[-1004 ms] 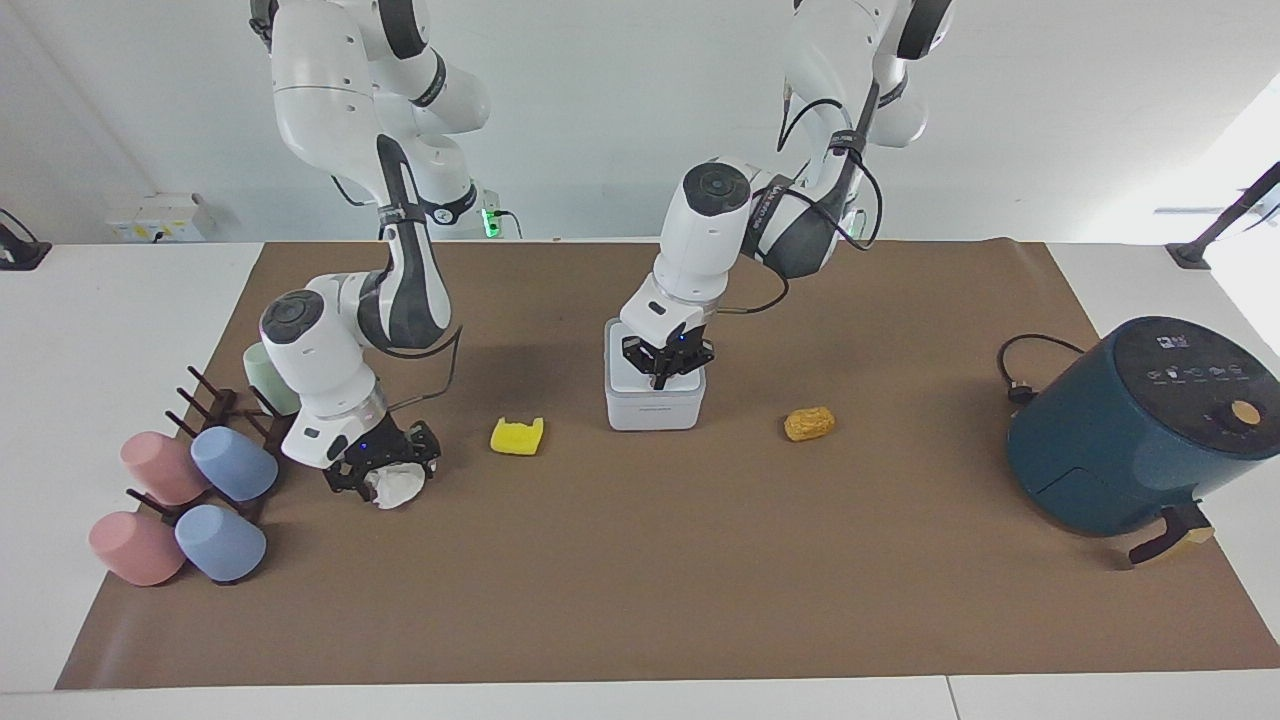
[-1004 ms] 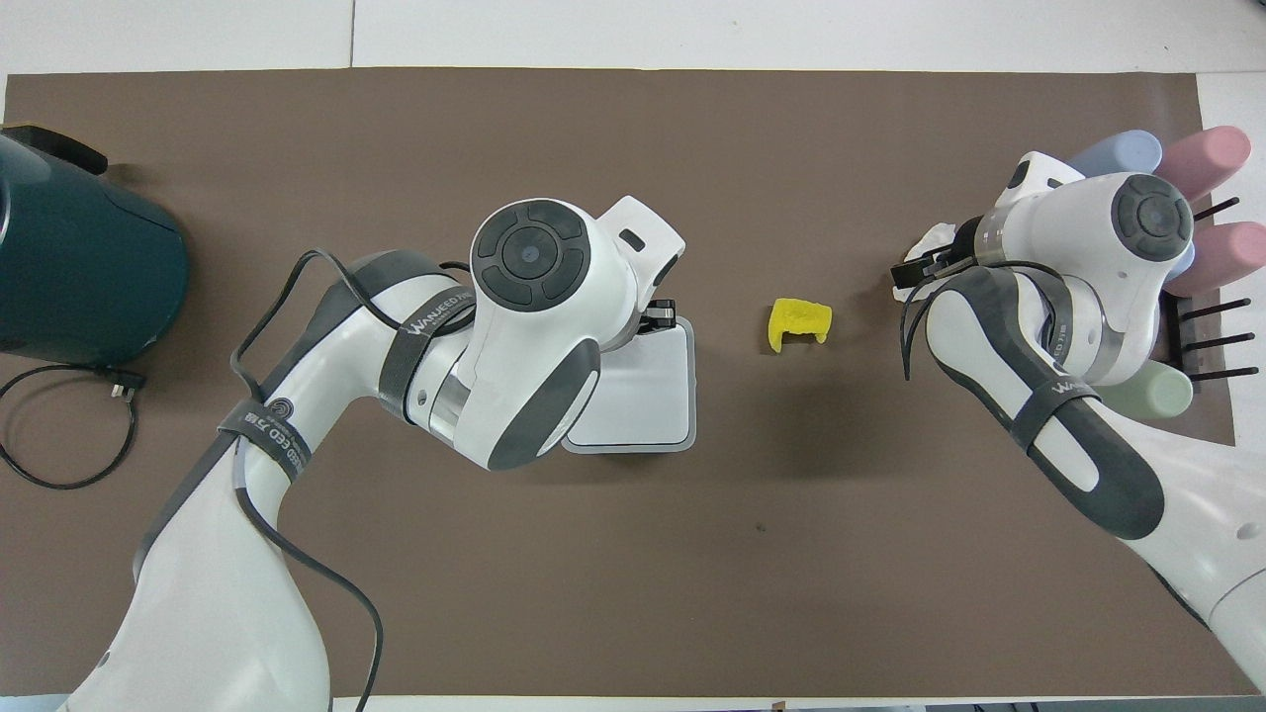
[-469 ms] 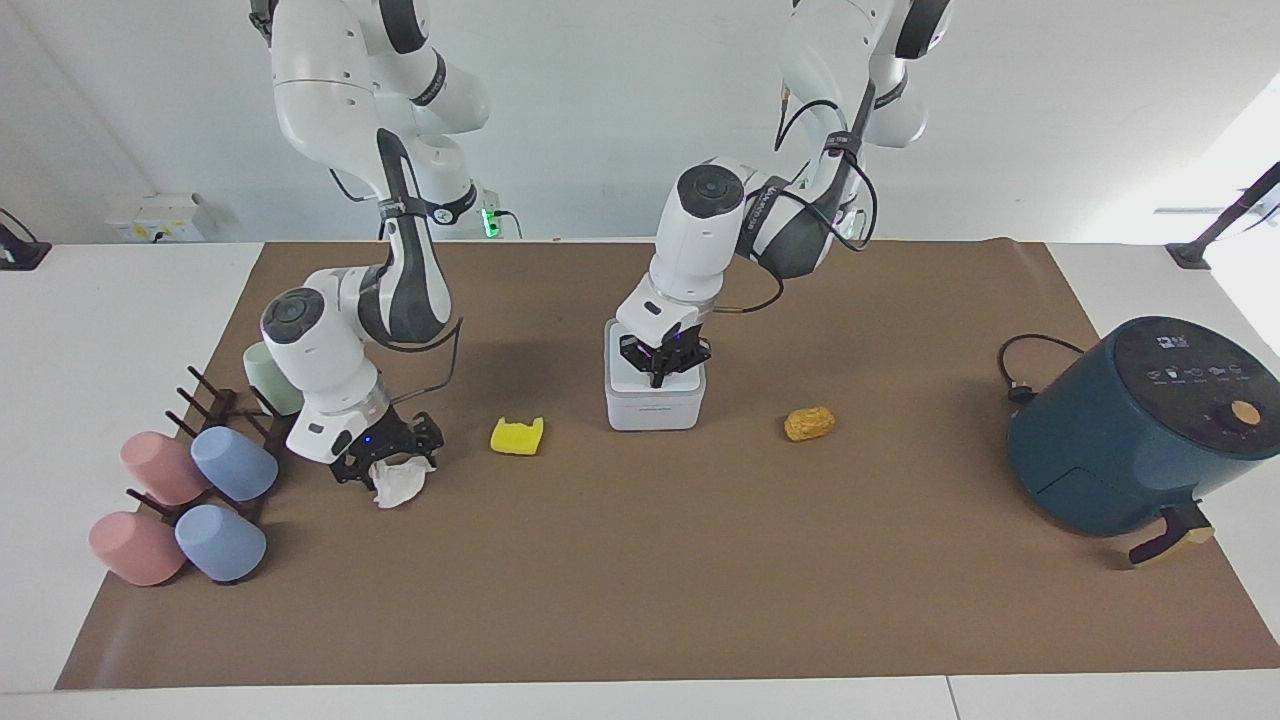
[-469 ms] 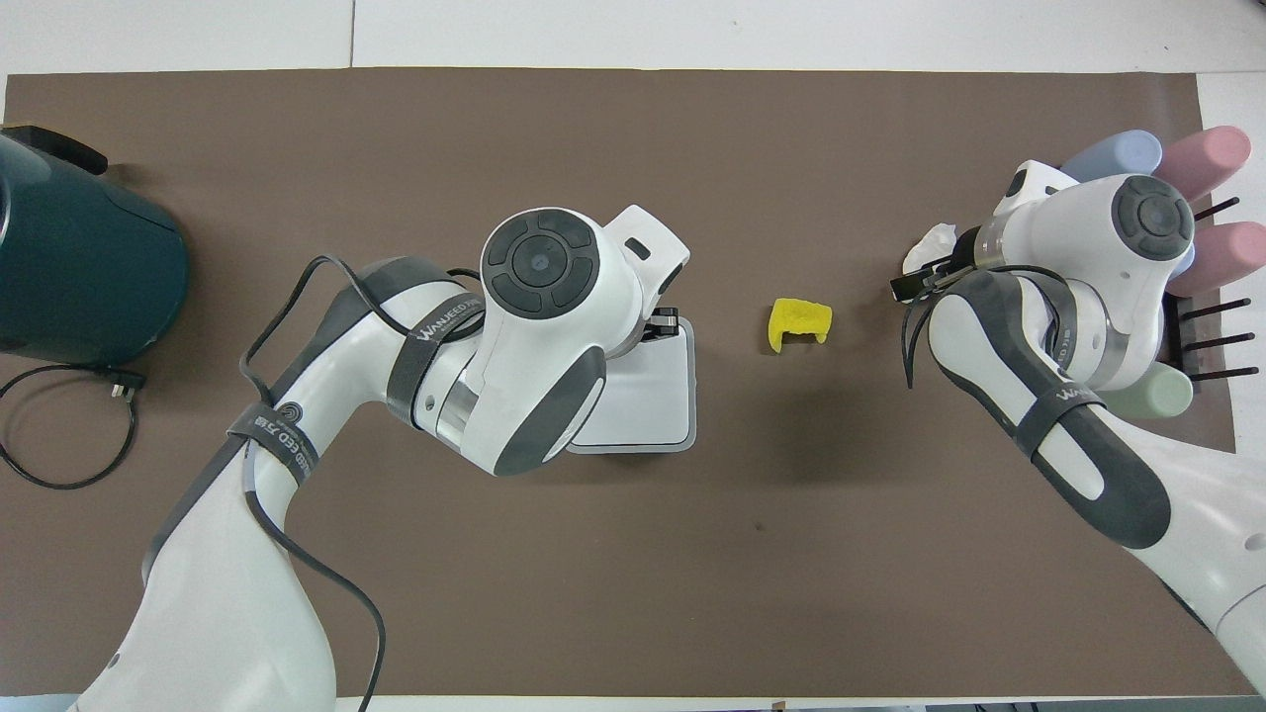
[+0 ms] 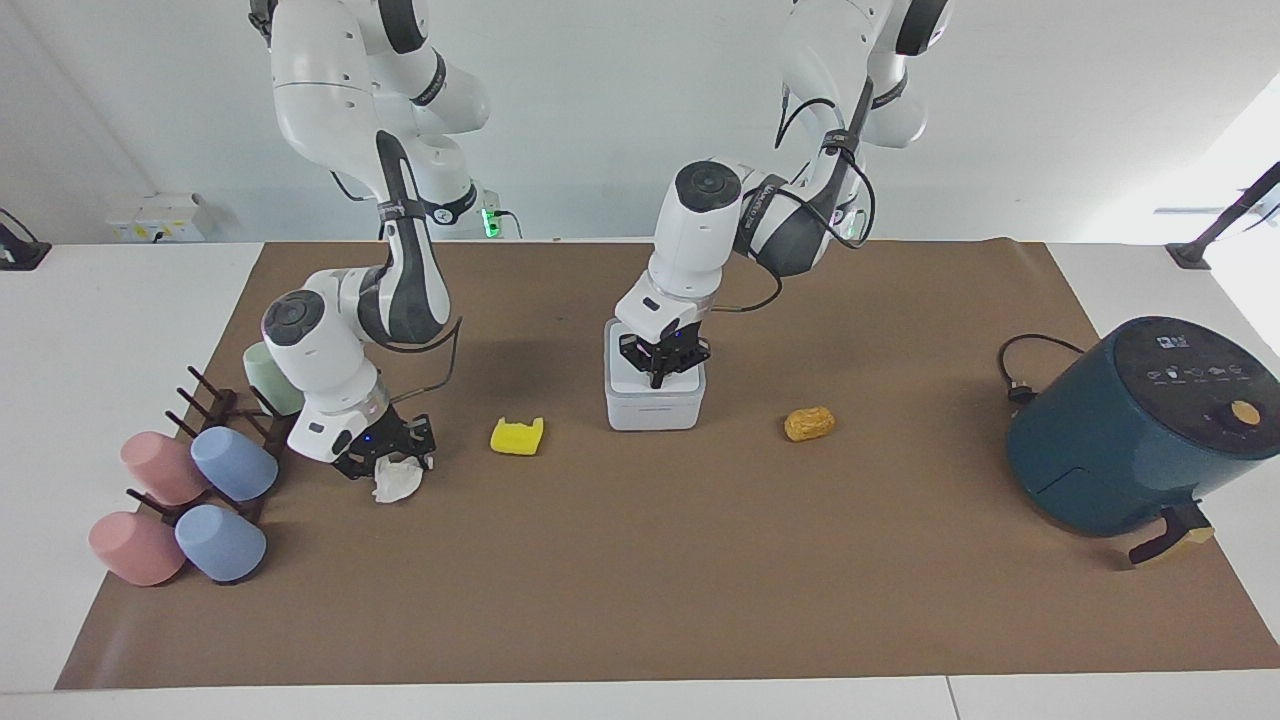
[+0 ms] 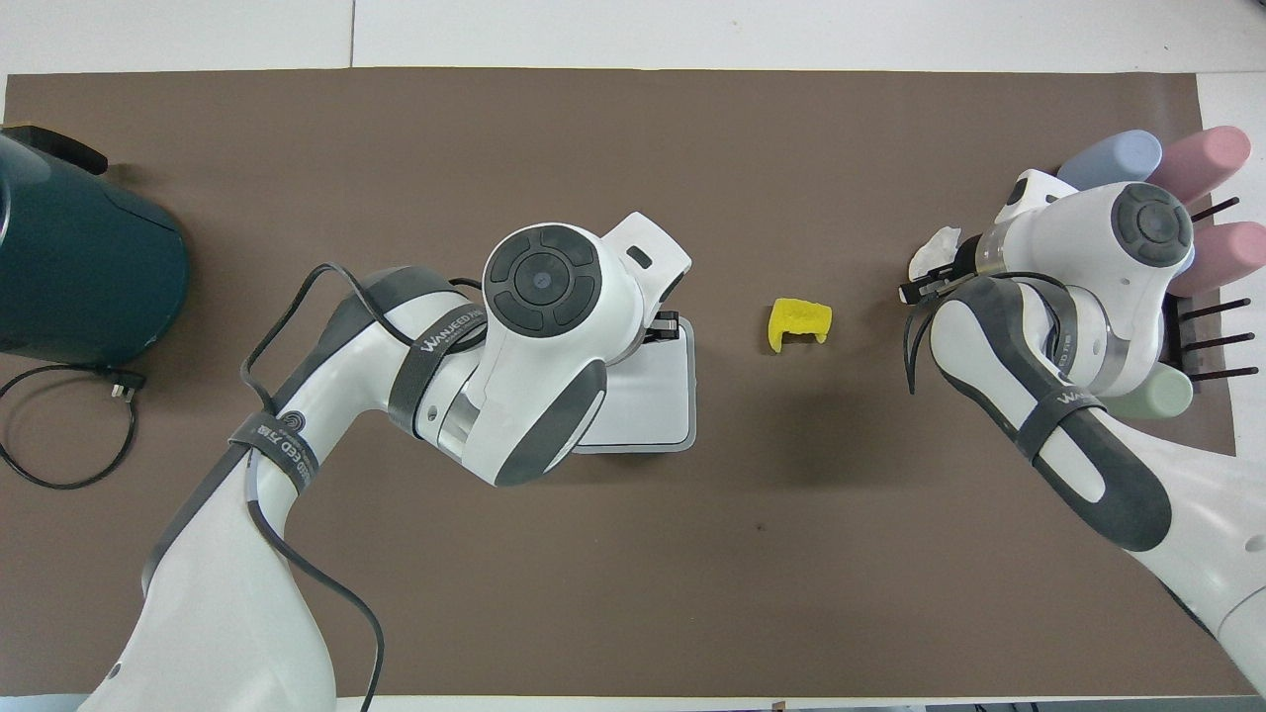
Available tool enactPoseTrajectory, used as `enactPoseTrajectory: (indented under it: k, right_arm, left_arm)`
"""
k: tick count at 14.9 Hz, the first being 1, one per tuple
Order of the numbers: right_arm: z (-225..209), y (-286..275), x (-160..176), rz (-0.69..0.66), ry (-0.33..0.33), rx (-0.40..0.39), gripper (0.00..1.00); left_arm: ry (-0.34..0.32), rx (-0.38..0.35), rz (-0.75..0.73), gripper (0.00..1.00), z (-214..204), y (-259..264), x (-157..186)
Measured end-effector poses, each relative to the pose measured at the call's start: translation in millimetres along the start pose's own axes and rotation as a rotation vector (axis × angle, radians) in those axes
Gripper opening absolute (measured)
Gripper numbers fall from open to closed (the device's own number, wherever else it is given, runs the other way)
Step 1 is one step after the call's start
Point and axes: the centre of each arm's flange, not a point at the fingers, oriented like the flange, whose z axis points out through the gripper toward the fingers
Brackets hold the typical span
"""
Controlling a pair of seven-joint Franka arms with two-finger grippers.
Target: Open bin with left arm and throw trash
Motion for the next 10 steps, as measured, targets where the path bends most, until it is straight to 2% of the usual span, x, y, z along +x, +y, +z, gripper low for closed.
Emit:
enactPoseTrajectory:
  k: [3,5,8,10]
  right_arm:
    - [-15,-3,3,-0.005,0.02,-0.006,0.22]
    - [-32,-7,4,0.015,0.024,-0.003,0.04]
    - [-60,-25,8,0.098,0.026,0.005,0.03]
    - [-80,-47,13,0.168,0.036,0.011,0.03]
  left_arm:
    - [-0.008,0.013,-0.008,0.01,-17,-7,-1]
    - [-0.012,0.028,-0.033,0.01,-52,-29,3]
    - [-0.014,0.047,-0.013,0.01,-107,-86,15]
    - [-0.026,0.06,0.043,0.01,-118,-130,27]
